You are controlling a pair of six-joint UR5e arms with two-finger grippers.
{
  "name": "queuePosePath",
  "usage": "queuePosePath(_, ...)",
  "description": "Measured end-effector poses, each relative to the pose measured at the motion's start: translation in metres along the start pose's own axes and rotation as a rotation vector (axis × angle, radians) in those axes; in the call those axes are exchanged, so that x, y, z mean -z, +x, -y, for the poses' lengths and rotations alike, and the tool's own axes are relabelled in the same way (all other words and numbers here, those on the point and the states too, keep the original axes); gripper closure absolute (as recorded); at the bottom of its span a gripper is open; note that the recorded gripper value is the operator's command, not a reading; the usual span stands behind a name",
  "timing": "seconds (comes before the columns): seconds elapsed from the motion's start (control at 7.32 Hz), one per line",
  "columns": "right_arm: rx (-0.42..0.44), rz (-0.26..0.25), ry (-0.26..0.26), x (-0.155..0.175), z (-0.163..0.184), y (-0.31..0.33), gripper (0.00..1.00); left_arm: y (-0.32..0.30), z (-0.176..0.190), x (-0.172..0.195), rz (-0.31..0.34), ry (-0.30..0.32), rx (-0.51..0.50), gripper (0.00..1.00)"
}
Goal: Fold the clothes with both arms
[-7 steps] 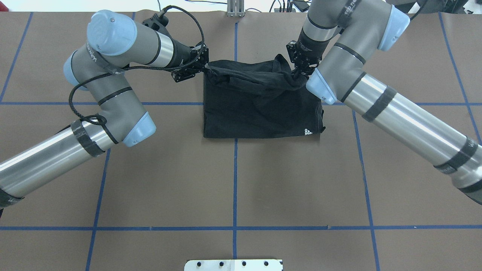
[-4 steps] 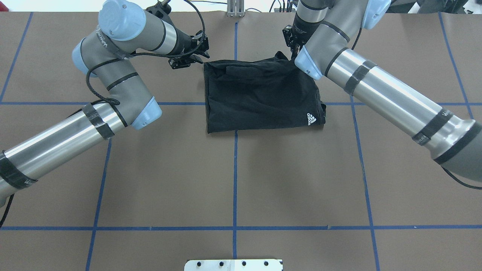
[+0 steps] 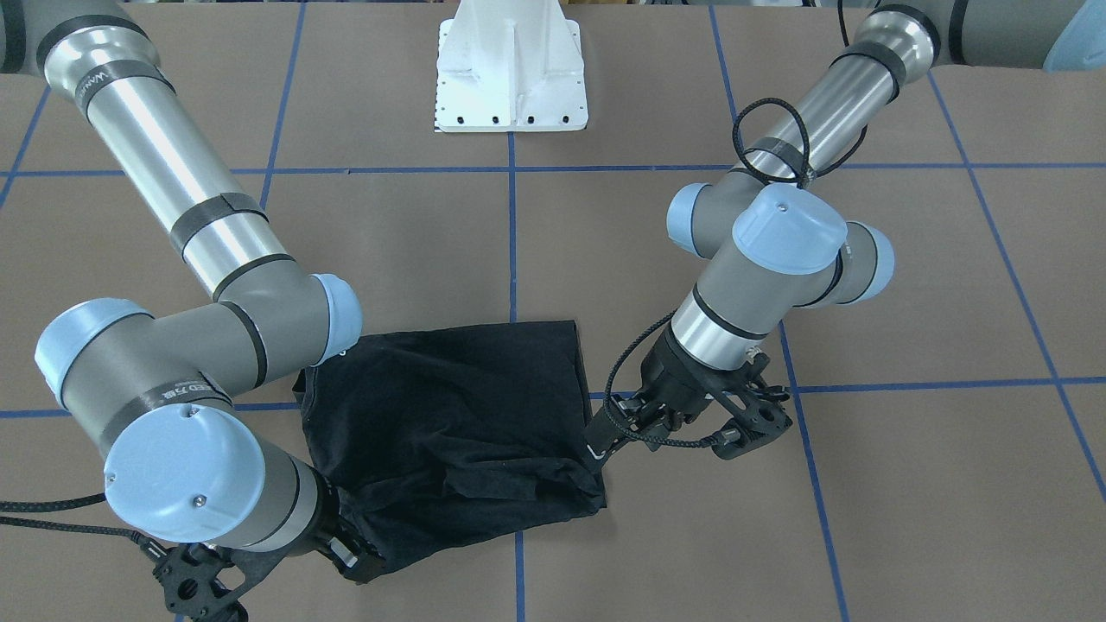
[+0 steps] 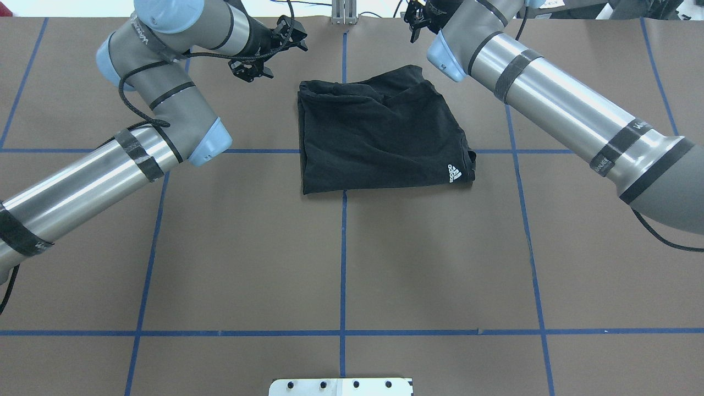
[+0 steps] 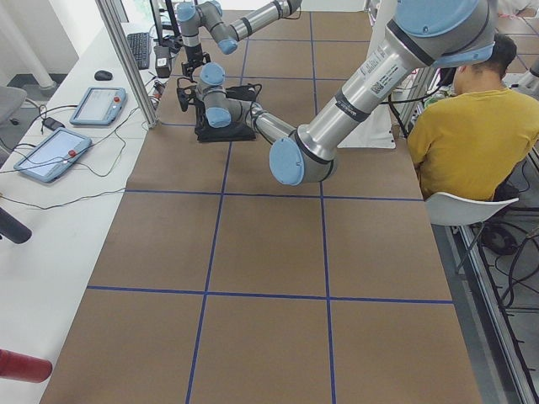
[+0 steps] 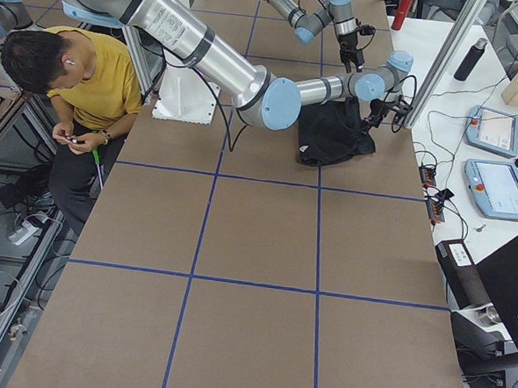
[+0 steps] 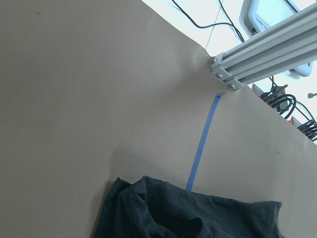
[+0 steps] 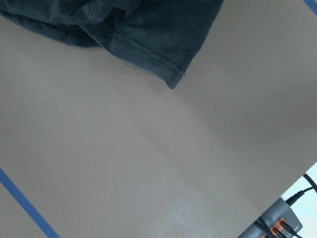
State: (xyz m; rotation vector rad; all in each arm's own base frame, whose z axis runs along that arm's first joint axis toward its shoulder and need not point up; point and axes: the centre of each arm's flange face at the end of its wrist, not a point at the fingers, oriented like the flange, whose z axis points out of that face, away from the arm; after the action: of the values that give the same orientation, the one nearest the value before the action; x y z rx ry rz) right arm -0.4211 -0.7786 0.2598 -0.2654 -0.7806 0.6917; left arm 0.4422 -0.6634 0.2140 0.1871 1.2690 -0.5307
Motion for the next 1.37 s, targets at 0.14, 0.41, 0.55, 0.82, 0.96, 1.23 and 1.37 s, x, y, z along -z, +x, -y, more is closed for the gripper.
queuePosePath(0.14, 0.04, 0.019, 0.005, 0.008, 0.006, 0.011, 0.0, -0.003, 0.002, 0.013, -0.012, 0.006, -0.079, 0.0)
queuePosePath(0.41, 0.213, 0.051, 0.026, 0.012, 0.042, 0.092, 0.0, -0.053, 0.002, 0.048, 0.0, 0.023, -0.281, 0.0)
queuePosePath(0.55, 0.313, 0.056, 0.031, 0.017, 0.074, 0.146, 0.0, -0.094, 0.004, 0.072, 0.021, 0.033, -0.374, 0.0)
queuePosePath(0.82, 0.498, 0.047, 0.033, 0.032, 0.158, 0.265, 0.0, -0.189, 0.011, 0.133, 0.081, 0.036, -0.562, 0.0)
queuePosePath(0.96, 0.588, 0.032, 0.044, 0.038, 0.196, 0.333, 0.0, -0.235, 0.023, 0.17, 0.113, 0.025, -0.637, 0.0)
queuePosePath(1.23, 0.711, 0.006, 0.061, 0.05, 0.242, 0.46, 0.0, -0.312, 0.05, 0.228, 0.177, -0.015, -0.772, 0.0)
queuePosePath(1.37, 0.752, -0.004, 0.062, 0.052, 0.251, 0.511, 0.0, -0.338, 0.066, 0.248, 0.213, -0.038, -0.813, 0.0)
